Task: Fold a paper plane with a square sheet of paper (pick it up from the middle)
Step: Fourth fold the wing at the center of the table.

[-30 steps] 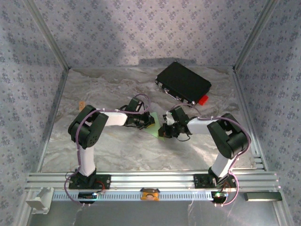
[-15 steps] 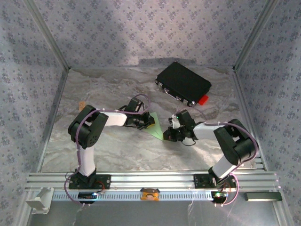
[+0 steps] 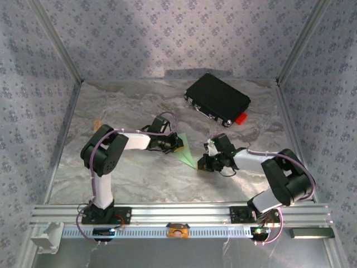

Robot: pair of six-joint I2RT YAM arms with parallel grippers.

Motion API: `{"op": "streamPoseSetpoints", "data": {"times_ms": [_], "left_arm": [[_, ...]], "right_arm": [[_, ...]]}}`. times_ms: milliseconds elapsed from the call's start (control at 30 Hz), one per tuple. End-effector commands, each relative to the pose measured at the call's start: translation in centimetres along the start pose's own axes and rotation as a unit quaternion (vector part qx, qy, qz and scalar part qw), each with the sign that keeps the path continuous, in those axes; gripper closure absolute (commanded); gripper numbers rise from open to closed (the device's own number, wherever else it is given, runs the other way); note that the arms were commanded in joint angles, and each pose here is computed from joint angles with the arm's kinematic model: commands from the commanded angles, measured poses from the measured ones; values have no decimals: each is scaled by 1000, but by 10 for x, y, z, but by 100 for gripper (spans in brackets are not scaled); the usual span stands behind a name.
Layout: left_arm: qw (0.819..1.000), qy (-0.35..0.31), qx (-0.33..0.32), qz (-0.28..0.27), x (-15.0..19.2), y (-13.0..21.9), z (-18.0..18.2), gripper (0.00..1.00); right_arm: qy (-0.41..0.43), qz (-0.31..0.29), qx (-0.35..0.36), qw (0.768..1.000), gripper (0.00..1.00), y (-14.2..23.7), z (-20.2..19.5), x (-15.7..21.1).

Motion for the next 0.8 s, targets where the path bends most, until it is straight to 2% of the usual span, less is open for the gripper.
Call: {"op": "streamPoseSetpoints", "data": {"times_ms": [0, 200, 300, 467, 767], "left_arm": [[998, 24, -58, 1, 2, -6, 32, 88], [998, 23, -58, 2, 2, -7, 31, 88], [998, 23, -59, 4, 2, -8, 31, 88], [998, 22, -59, 4, 2, -8, 31, 88], [998, 21, -61, 5, 2, -8, 31, 88]], "right_arm": [[12, -14, -2, 1000, 96, 13, 13, -12], [27, -9, -51, 998, 96, 3, 34, -35], [28, 0, -52, 998, 96, -8, 36, -40], [5, 25, -26, 999, 96, -20, 20, -25], [-24, 33, -1, 999, 96, -10, -2, 10]]}}
Point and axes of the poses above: each hand's point on the last joint's axis, 136 mm out from that joint toward the fingers, its own y axis back along the fingers, its own z axis along the line the jaws close on, x = y × z, the point moved 8 cm from there along y, back along the fingers, and after that the axes turned 9 degrees about y, right-handed, at the moved point
